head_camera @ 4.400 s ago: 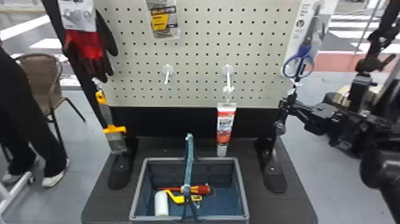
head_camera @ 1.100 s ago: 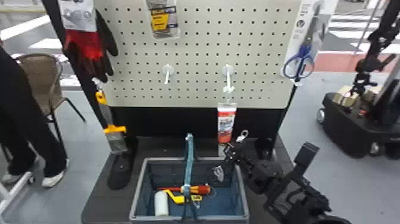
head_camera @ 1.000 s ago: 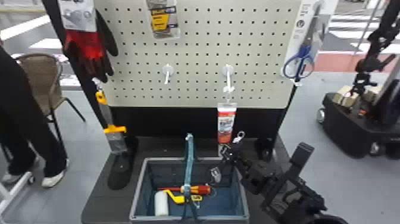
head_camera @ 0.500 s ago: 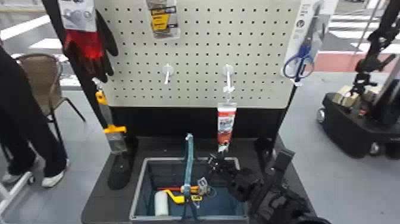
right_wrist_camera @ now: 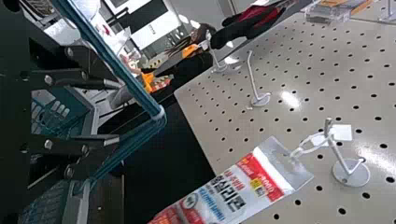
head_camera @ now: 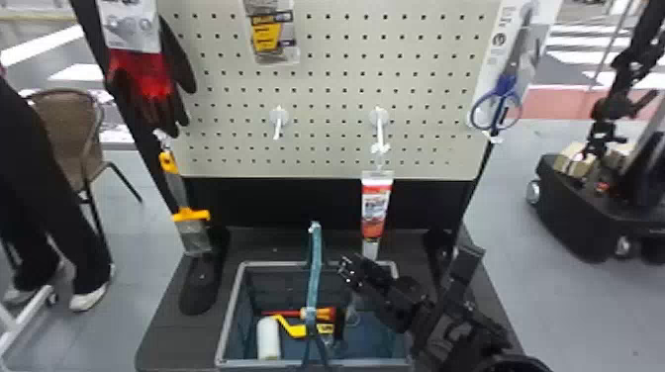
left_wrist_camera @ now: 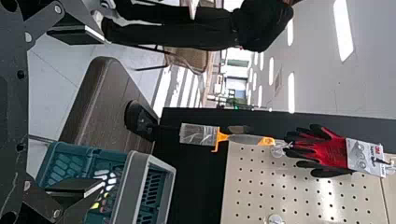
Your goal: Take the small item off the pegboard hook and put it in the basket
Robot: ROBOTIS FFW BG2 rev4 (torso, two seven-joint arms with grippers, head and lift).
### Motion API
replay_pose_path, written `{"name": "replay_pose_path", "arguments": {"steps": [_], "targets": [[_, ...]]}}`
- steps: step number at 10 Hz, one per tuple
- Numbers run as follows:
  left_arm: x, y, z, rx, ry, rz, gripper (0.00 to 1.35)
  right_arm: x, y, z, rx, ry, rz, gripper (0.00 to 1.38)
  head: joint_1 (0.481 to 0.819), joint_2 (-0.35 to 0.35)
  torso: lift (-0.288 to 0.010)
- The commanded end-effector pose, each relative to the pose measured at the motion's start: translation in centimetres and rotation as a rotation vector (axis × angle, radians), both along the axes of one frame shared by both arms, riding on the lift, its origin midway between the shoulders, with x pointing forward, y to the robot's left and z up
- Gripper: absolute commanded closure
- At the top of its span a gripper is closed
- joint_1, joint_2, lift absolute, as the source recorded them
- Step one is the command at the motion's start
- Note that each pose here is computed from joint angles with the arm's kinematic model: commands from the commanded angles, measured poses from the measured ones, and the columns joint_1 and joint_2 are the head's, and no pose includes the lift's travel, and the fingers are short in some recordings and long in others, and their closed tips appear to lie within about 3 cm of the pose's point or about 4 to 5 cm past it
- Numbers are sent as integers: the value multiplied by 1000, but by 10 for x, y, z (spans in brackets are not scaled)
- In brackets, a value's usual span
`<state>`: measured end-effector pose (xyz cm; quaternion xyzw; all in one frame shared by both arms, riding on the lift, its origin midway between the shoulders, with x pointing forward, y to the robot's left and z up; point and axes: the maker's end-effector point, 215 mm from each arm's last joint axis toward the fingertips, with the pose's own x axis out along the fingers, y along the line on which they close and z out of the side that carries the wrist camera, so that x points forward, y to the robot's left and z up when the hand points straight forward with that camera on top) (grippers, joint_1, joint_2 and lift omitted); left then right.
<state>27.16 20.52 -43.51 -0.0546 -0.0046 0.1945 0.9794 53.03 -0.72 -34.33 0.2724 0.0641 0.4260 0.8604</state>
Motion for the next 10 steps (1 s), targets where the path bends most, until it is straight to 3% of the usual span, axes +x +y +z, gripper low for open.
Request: {"name": "replay_pose_path", "arguments": {"steps": [1, 3, 10], "targets": [[0, 0, 0, 0, 0, 0, 216, 6, -2, 5, -5, -17, 0, 375, 549, 0, -100], [0, 0, 0, 0, 0, 0, 216, 6, -2, 6, -2, -18, -1, 325, 549, 0, -100], [1, 0, 1, -2, -3, 1, 216, 7, -4, 7, 1, -19, -1, 398, 549, 0, -100]]}}
